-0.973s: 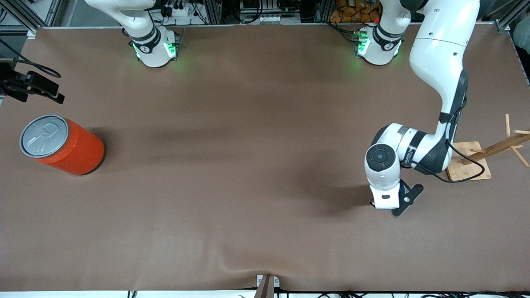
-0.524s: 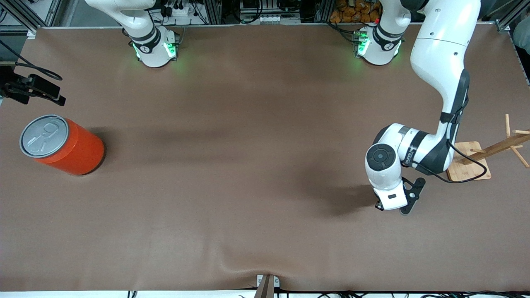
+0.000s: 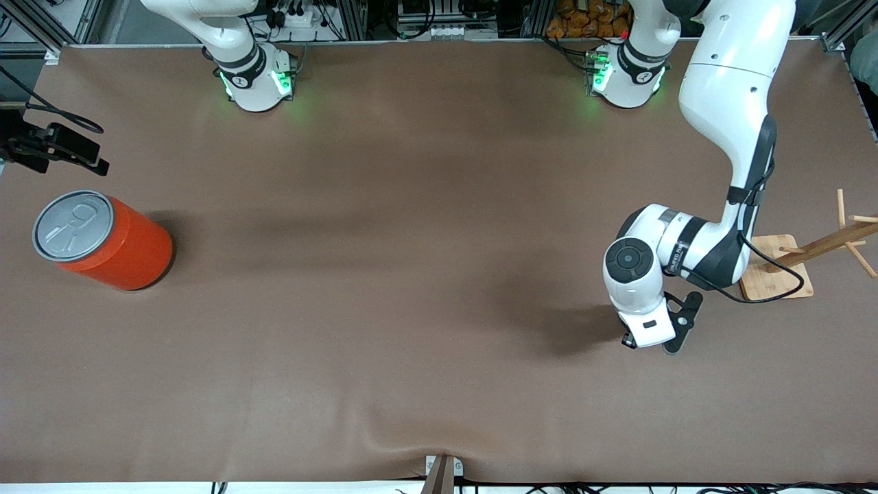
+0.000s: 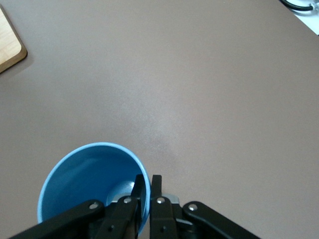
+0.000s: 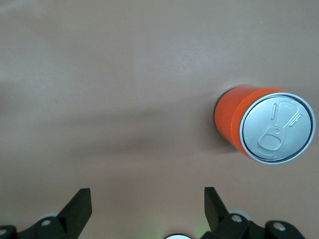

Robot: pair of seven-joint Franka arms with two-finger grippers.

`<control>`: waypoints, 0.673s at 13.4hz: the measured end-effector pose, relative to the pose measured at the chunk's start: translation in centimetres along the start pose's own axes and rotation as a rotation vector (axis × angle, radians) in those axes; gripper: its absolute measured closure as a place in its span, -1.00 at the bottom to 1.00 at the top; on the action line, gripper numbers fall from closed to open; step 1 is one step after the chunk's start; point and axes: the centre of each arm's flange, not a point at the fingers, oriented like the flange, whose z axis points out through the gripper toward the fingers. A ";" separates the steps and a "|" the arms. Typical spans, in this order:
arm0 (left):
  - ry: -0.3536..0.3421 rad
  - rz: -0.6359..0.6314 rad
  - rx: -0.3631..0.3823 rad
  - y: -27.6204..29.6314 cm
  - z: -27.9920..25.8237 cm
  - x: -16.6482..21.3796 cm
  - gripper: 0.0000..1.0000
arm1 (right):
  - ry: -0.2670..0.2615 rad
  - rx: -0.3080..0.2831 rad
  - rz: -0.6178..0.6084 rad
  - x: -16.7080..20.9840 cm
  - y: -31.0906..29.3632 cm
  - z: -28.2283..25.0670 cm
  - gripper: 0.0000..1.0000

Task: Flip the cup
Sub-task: 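Lower the held cup with the left gripper beside the wooden stand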

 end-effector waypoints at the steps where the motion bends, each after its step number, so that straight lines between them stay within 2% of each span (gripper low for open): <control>1: -0.001 -0.006 0.003 0.0 0.2 -0.2 0.85 | 0.000 0.000 -0.001 0.0 0.0 0.0 -1.00; 9: -0.001 -0.012 0.007 0.0 0.5 -0.5 0.85 | 0.001 0.000 -0.006 0.0 -0.3 0.0 -1.00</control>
